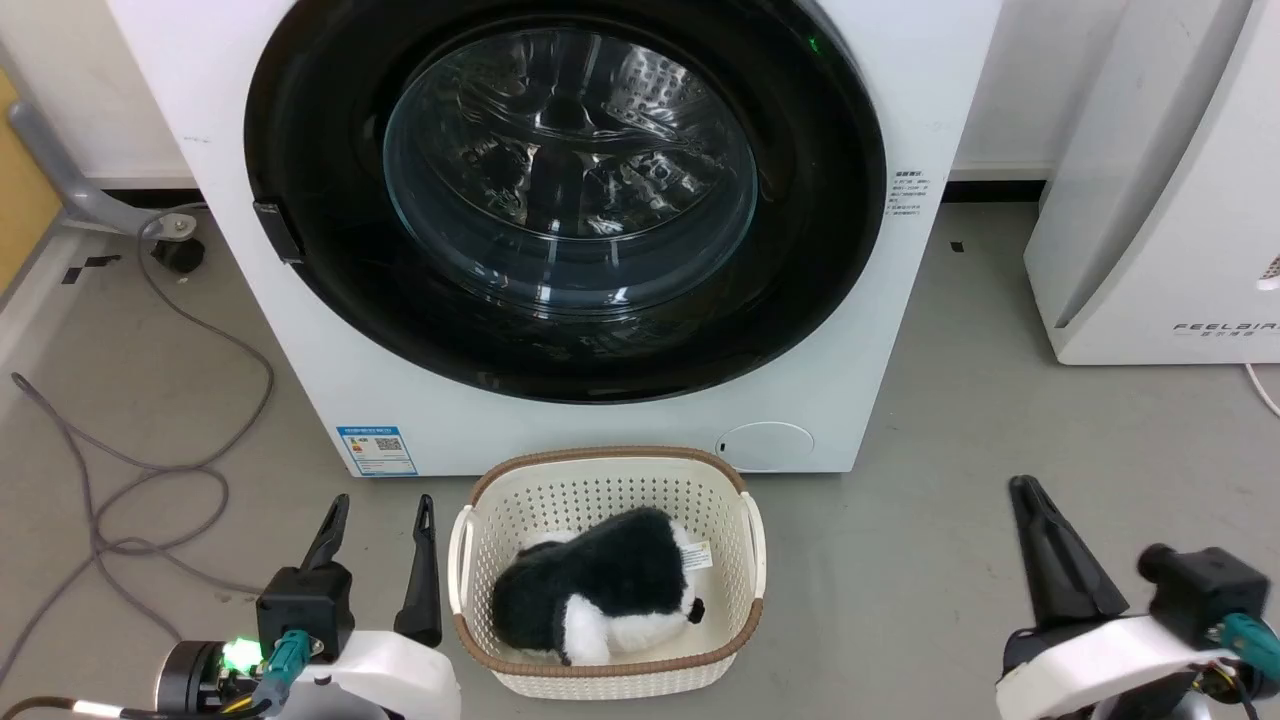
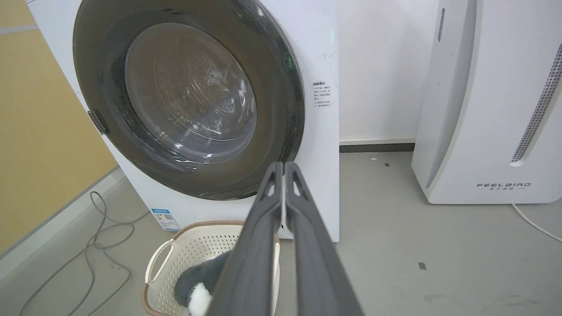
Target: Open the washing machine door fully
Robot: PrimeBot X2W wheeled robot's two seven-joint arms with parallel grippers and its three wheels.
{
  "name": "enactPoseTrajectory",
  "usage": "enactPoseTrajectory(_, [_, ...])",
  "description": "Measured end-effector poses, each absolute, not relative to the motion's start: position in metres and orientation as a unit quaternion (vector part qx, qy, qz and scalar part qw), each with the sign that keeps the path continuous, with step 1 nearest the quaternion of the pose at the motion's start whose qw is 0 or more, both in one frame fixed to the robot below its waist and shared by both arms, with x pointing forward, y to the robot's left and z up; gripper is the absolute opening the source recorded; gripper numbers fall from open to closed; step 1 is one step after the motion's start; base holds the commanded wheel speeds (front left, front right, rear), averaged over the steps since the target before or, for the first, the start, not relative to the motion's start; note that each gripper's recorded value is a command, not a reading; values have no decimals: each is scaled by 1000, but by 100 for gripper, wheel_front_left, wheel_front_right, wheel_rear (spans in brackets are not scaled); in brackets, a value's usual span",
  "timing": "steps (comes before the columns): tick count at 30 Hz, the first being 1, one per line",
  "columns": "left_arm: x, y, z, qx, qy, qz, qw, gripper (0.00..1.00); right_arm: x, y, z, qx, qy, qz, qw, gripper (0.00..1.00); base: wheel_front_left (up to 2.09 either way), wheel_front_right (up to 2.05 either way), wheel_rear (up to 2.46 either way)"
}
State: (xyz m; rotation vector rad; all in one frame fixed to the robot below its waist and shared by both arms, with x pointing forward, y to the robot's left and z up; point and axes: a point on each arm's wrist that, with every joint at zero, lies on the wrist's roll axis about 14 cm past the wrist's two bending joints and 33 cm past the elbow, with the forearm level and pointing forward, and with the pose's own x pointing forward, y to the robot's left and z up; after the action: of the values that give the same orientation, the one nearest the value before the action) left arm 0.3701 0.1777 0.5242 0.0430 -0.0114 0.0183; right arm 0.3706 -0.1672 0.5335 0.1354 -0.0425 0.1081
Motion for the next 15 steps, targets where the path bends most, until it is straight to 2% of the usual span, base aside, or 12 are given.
enactPoseTrajectory(7, [371,178,525,19,-11,13,1000,100,374,-175,532,173,-27,41,984,0,0,0,0])
enactPoseTrajectory(15, [376,180,528,19,-21,21,999,100,393,-197,535,301,-42,7,953,0,0,0,0])
